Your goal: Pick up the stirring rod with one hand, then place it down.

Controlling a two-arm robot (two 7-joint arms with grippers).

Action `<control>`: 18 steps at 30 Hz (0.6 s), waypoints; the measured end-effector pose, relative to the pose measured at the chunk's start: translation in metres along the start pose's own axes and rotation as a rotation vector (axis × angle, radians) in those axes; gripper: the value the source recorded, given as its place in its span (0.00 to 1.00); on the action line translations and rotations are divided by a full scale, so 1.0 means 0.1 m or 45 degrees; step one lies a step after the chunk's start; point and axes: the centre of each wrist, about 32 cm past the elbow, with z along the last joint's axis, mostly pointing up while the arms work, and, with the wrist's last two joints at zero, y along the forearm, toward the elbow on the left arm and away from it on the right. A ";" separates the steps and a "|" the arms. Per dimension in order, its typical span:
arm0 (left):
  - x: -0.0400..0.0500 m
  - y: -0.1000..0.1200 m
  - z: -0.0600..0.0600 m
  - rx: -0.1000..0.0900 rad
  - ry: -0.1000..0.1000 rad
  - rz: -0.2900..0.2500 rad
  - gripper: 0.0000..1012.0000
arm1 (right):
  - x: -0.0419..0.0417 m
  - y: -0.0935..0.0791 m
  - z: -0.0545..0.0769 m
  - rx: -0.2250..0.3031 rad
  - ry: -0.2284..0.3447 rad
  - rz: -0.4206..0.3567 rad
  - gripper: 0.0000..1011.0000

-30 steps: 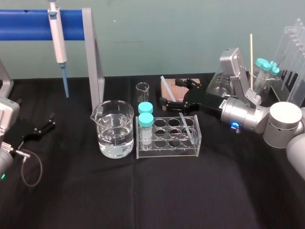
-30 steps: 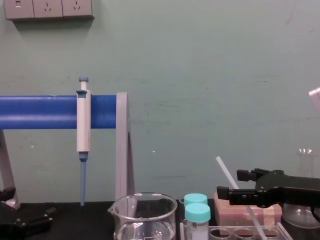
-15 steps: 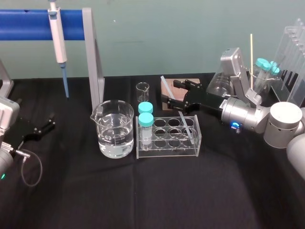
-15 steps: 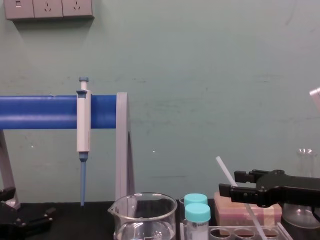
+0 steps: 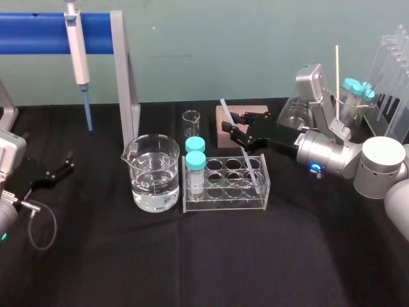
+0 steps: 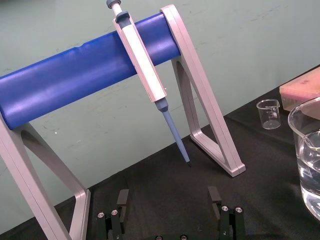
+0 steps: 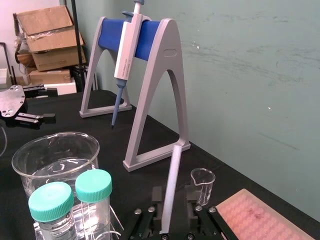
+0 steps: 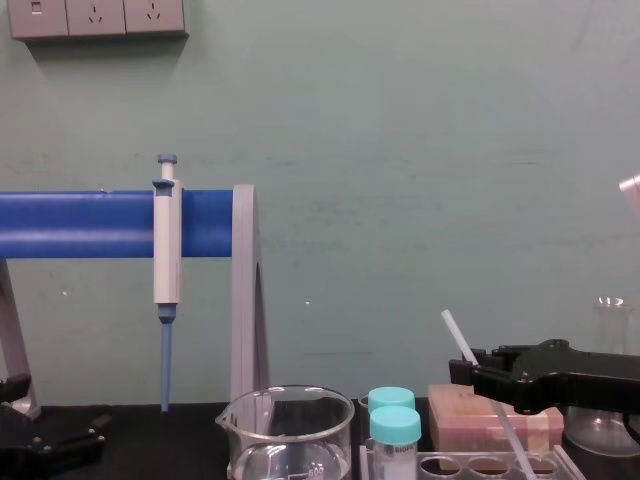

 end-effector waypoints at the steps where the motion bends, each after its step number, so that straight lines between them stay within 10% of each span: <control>1: 0.000 0.00 0.00 0.000 0.000 0.000 0.99 | 0.000 0.00 0.00 0.000 0.000 0.000 0.27; 7: 0.000 0.00 0.00 0.000 0.000 0.000 0.99 | 0.000 0.00 0.00 0.000 0.000 0.000 0.10; 18: 0.000 0.00 0.00 0.000 0.000 0.000 0.99 | 0.000 0.00 0.00 0.000 0.000 0.000 0.08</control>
